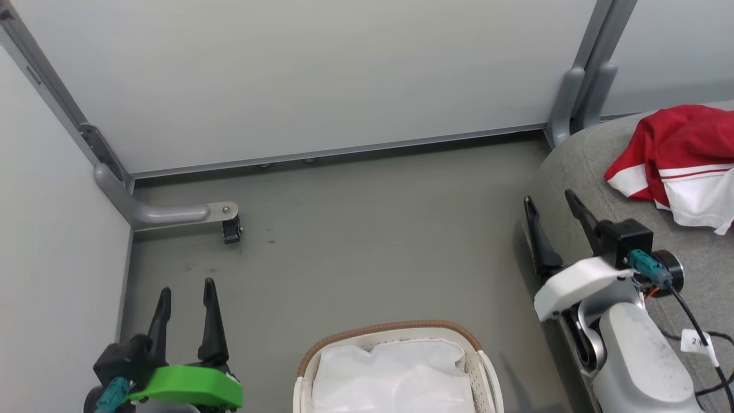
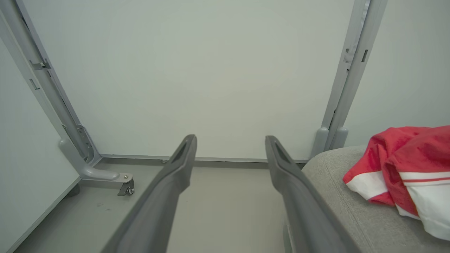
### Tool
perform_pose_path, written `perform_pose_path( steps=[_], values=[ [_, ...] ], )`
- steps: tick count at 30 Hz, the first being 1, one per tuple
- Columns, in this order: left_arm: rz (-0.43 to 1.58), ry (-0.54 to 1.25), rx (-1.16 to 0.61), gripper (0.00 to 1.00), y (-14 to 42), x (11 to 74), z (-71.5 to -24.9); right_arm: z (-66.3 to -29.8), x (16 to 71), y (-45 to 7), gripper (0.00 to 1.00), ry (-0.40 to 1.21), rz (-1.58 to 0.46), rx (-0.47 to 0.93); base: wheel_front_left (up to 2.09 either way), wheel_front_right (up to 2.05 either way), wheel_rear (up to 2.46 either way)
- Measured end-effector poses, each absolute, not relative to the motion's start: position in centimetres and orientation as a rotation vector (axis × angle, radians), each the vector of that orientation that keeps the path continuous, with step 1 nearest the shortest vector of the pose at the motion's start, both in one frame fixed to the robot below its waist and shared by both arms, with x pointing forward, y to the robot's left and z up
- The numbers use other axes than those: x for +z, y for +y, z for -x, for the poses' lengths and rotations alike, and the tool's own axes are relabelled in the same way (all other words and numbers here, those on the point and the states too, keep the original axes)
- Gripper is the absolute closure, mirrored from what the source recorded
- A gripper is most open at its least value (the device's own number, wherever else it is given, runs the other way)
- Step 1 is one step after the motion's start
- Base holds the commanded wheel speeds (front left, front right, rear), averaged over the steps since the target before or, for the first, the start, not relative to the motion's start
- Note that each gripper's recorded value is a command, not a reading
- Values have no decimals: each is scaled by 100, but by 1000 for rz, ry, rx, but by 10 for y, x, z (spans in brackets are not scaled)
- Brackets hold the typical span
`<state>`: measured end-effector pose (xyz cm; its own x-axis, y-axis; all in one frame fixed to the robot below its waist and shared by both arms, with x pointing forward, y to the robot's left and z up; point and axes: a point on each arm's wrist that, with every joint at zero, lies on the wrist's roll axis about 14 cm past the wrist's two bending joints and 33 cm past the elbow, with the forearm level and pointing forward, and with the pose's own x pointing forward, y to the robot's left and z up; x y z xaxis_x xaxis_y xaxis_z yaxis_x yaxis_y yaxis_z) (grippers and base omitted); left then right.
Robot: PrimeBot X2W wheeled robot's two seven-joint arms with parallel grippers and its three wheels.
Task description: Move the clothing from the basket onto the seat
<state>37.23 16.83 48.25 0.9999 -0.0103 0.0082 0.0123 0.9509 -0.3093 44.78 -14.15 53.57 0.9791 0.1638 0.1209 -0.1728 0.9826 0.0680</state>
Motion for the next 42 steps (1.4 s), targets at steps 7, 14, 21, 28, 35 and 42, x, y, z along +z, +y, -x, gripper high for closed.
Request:
perform_pose_path(
  steps=[7, 14, 21, 28, 35, 42],
  values=[
    [327, 36, 5, 0, 170, 468, -349, -419, 520, -136, 0, -84, -102, 183, 0, 0, 0],
    [331, 67, -1, 0, 165, 459, -338, -401, 513, -141, 0, -73, -134, 167, 0, 0, 0],
    [329, 65, -14, 0, 160, 460, -337, -393, 513, -146, 0, -75, -160, 151, 0, 0, 0],
    [328, 74, -17, 0, 159, 458, -336, -391, 510, -139, 0, -64, -166, 169, 0, 0, 0],
    [325, 81, -17, 0, 159, 456, -335, -391, 509, -137, 0, -60, -166, 176, 0, 0, 0],
    [322, 82, -15, 0, 160, 455, -335, -392, 507, -136, 0, -53, -167, 177, 0, 0, 0]
  ],
)
